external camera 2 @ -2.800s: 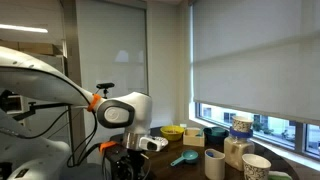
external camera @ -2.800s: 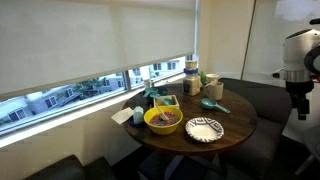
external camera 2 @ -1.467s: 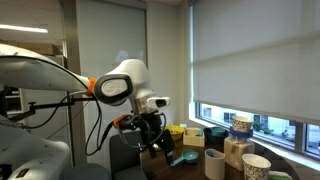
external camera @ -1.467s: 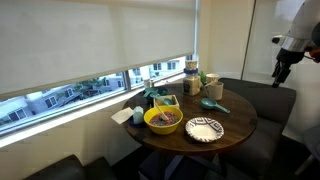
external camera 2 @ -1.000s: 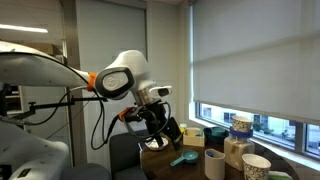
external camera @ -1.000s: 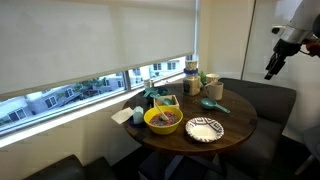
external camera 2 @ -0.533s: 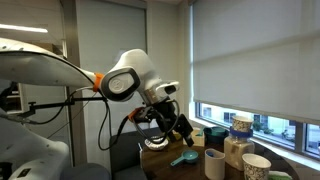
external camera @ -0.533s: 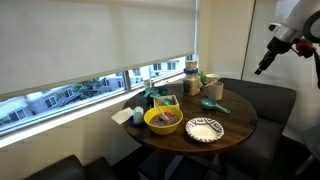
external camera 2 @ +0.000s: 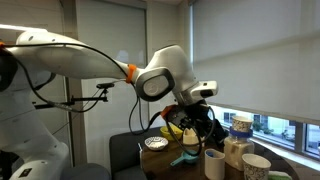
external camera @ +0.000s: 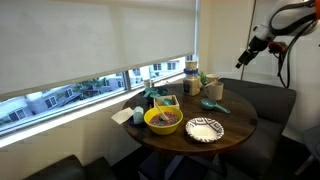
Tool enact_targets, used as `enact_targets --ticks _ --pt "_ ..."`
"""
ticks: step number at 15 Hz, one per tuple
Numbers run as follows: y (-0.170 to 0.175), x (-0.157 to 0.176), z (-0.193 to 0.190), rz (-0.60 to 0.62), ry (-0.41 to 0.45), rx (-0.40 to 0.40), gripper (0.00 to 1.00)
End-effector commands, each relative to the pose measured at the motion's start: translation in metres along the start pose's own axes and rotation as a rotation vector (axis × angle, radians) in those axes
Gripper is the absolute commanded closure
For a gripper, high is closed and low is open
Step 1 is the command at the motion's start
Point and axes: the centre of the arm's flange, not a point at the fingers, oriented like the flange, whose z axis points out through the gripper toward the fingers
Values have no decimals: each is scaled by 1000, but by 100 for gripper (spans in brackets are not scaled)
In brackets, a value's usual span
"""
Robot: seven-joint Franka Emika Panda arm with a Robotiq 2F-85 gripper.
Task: Remove the blue block from the white jug and put it on the table
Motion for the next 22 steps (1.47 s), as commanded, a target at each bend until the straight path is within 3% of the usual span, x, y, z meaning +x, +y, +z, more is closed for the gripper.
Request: enact_targets --ticks 1,5,11,12,21,22 --pt "-4 8 4 8 -4 16 0" --pt "-6 17 7 15 -11 27 0" --pt "-5 60 39 36 -42 19 0" --pt "-7 32 28 11 -37 11 0" --pt "-28 69 83 -34 -106 51 0" --pt "-29 75 89 -27 -103 58 8"
